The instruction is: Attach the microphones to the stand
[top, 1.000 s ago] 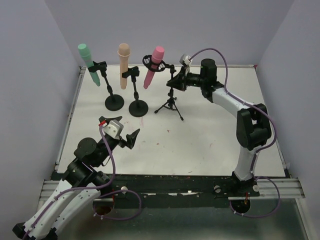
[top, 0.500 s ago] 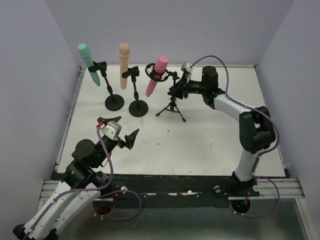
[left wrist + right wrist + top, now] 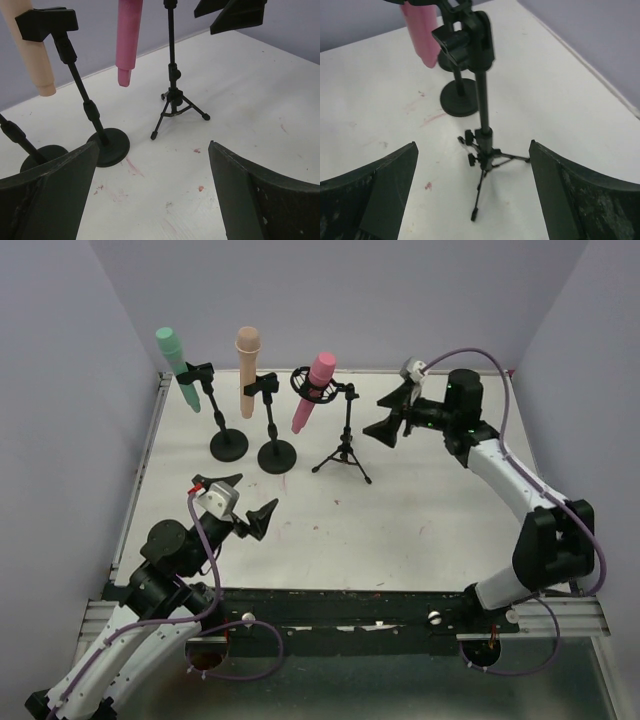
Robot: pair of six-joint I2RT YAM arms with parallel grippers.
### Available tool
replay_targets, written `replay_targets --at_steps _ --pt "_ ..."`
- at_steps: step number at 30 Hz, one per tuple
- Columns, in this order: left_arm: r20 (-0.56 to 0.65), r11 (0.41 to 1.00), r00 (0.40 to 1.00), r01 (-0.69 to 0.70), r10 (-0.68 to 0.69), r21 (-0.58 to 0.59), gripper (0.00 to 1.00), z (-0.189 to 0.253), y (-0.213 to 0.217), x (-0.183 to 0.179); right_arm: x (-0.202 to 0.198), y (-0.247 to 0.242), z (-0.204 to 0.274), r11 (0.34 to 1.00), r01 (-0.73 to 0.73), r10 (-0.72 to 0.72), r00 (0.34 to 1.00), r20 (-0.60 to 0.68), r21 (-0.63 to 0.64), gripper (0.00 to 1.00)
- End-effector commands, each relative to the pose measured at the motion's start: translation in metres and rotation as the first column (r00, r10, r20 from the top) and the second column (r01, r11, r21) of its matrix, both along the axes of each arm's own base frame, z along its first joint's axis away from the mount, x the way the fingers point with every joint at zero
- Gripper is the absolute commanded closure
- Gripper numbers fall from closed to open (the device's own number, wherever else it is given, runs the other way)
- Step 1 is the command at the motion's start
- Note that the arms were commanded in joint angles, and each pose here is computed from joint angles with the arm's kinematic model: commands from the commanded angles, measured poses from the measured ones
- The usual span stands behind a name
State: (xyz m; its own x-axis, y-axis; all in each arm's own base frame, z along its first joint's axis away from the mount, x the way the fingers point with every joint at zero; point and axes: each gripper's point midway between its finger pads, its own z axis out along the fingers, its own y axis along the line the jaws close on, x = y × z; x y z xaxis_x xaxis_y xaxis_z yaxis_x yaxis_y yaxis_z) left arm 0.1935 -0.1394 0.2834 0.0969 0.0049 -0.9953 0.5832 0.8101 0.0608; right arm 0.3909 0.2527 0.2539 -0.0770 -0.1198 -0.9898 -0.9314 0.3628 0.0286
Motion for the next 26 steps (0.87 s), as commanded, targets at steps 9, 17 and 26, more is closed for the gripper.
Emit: replay_targets --at_steps 9,17,26 --pt "-0.119 0.977 0.97 -0.211 0.211 0.018 0.01 -0.002 0.032 0.016 -0.056 -0.218 0.075 0.455 0.89 -0.875 0.442 -0.199 -0.022 0.0" --pt "-0.067 0.978 0.976 -0.206 0.205 -0.012 0.01 0.002 0.034 0.014 -0.094 -0.25 0.066 0.358 0.933 -0.922 0.358 -0.15 0.029 0.0" --pt "-0.071 0.975 0.973 -0.221 0.221 0.003 0.01 -0.003 0.035 0.017 -0.086 -0.235 0.062 0.455 0.89 -0.883 0.456 -0.113 0.034 0.0"
